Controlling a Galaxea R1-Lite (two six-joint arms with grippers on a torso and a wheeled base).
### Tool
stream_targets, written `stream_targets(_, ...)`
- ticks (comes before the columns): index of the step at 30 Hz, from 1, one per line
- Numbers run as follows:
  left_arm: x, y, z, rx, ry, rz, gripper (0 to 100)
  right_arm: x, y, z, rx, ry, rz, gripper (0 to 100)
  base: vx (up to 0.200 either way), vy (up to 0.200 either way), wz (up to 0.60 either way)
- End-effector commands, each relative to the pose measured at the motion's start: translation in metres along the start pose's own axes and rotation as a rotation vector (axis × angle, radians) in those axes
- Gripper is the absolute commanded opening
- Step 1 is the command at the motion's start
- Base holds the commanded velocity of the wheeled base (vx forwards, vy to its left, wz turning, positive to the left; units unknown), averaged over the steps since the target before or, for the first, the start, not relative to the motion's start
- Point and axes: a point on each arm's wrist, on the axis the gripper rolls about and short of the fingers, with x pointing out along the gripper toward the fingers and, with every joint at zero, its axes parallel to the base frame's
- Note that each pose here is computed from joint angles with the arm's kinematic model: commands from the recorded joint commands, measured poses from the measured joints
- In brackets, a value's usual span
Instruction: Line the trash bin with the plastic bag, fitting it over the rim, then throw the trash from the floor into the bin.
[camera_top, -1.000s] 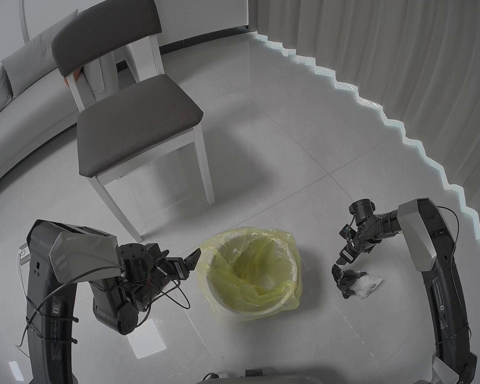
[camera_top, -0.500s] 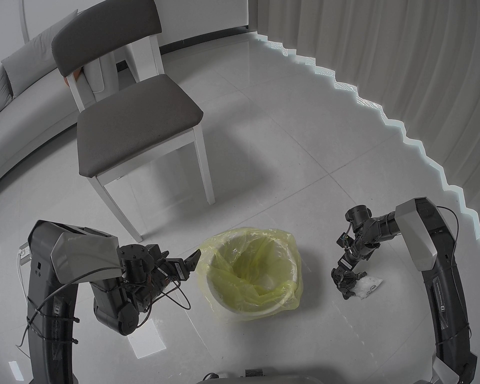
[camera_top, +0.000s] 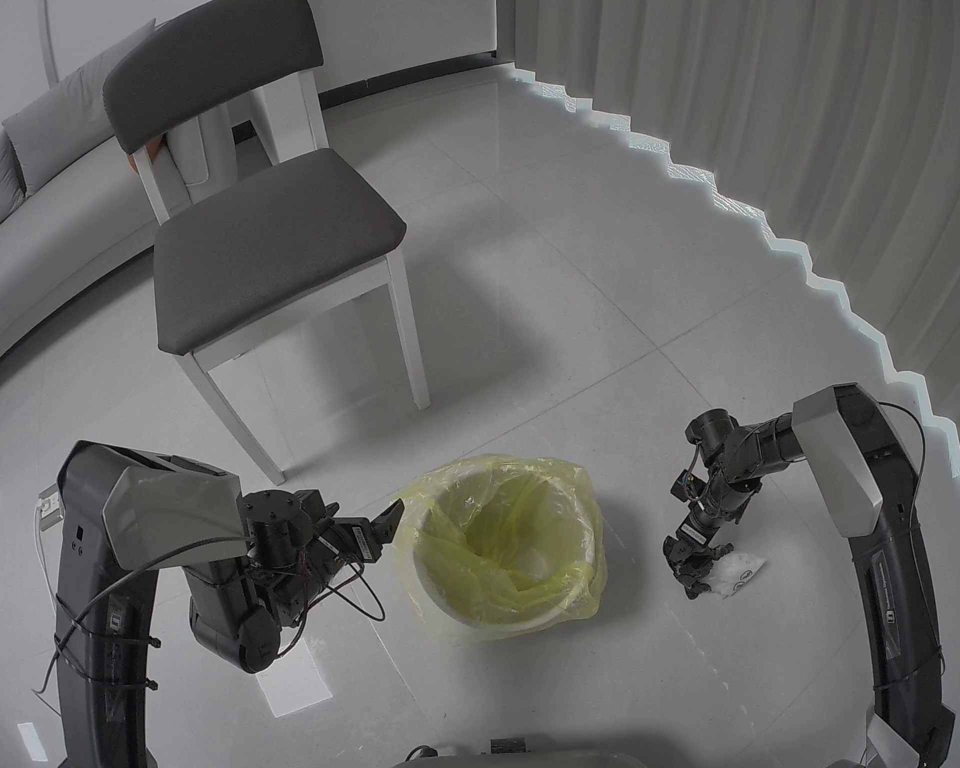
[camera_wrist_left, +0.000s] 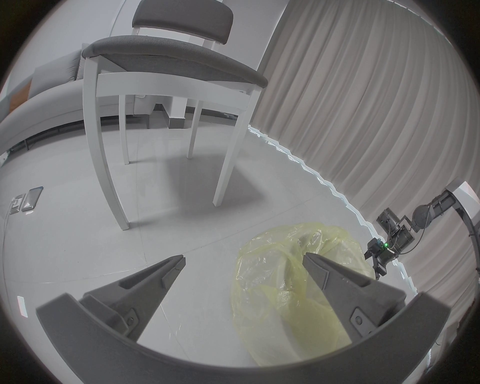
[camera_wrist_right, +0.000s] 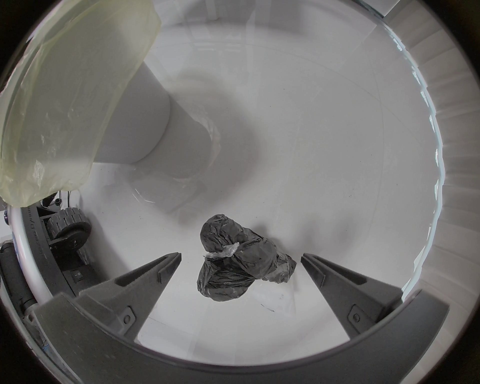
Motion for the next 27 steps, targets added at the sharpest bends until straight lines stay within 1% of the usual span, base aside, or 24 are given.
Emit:
stream_targets(1, 0.001, -0.001, 0.002, -0.001, -0.021, -0.006, 100, 0.003, -0.006, 0.009, -0.003, -0.015, -0.014, 100, 0.000, 0.000, 0.00)
stream_targets(3, 0.001, 0.000, 0.001, -0.002, -0.017, -0.004, 100, 0.026, -0.001, 0.004, -0.007, 0.016, 0.004, 100, 0.000, 0.000, 0.00)
stream_targets(7, 0.001, 0.002, 0.000, -0.003, -0.013, 0.005, 100, 0.047, 0.009, -0.005, -0.024, 0.056, 0.037, 100, 0.000, 0.000, 0.00)
stream_targets(16, 0.004, 0.003, -0.004, -0.003, -0.007, 0.005, 100, 0.062, 0.013, -0.012, -0.024, 0.083, 0.053, 100, 0.000, 0.000, 0.00)
stream_targets(19, 0.002, 0.003, -0.007, -0.003, 0.004, 0.008, 100, 0.080, 0.017, -0.025, -0.015, 0.121, 0.073, 100, 0.000, 0.000, 0.00)
stream_targets(20, 0.002, 0.005, -0.007, -0.003, 0.007, 0.014, 100, 0.090, 0.019, -0.033, -0.009, 0.149, 0.081, 100, 0.000, 0.000, 0.00)
stream_targets(22, 0.002, 0.006, -0.007, -0.004, 0.005, 0.019, 100, 0.095, 0.020, -0.038, -0.006, 0.161, 0.086, 100, 0.000, 0.000, 0.00)
stream_targets(23, 0.002, 0.007, -0.006, -0.005, 0.002, 0.025, 100, 0.105, 0.023, -0.047, -0.001, 0.191, 0.106, 100, 0.000, 0.000, 0.00)
stream_targets(27, 0.002, 0.006, -0.006, -0.004, 0.001, 0.023, 100, 0.113, 0.027, -0.054, -0.002, 0.216, 0.126, 100, 0.000, 0.000, 0.00)
